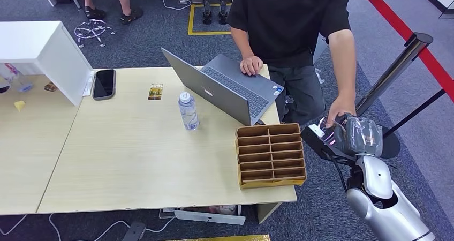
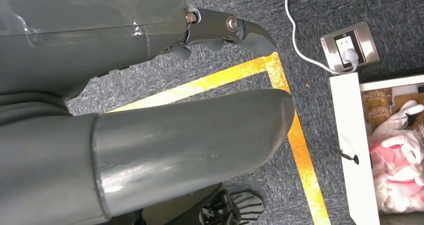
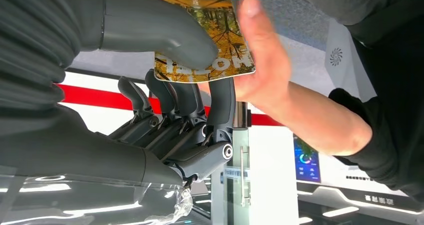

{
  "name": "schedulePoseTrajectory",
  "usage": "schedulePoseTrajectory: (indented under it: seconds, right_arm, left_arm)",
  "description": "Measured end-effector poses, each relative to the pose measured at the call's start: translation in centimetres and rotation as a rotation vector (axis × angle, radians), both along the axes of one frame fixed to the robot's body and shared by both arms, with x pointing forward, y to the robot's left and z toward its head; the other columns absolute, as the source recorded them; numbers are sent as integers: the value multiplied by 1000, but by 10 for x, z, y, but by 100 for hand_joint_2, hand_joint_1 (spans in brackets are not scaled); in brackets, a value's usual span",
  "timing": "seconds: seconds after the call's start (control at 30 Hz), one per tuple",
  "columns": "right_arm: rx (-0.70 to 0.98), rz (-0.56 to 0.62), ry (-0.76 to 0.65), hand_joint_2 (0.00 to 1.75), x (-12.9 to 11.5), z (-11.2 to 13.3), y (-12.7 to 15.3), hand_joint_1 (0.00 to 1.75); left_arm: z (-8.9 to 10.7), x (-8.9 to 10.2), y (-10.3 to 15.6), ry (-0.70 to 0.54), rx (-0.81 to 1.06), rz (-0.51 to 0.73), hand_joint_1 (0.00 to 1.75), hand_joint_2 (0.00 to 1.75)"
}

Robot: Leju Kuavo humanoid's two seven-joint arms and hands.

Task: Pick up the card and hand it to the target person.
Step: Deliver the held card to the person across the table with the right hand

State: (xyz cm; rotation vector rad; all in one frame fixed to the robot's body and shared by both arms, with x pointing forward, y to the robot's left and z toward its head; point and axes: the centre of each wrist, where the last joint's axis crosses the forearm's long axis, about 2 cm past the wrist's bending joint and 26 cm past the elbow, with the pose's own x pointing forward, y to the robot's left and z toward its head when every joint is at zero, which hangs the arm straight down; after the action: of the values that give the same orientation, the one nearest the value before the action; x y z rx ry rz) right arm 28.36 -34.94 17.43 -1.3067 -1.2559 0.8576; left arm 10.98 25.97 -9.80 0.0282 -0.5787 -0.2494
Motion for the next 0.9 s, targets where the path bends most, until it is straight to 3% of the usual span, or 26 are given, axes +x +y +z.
schedulePoseTrajectory:
  seconds: [0.13, 0.7, 0.9]
  right_arm:
    - [0, 0, 1, 175, 0, 0, 0, 6]
    - [-18, -11, -9, 175, -4, -4, 0, 0]
    - [128, 30, -164, 175, -8, -4, -1, 0]
  left_arm:
    - [0, 0, 0, 0, 0, -1, 0, 0]
    - [0, 0, 0, -1, 4, -5, 0, 0]
    - [0, -1, 0, -8, 7, -2, 0, 0]
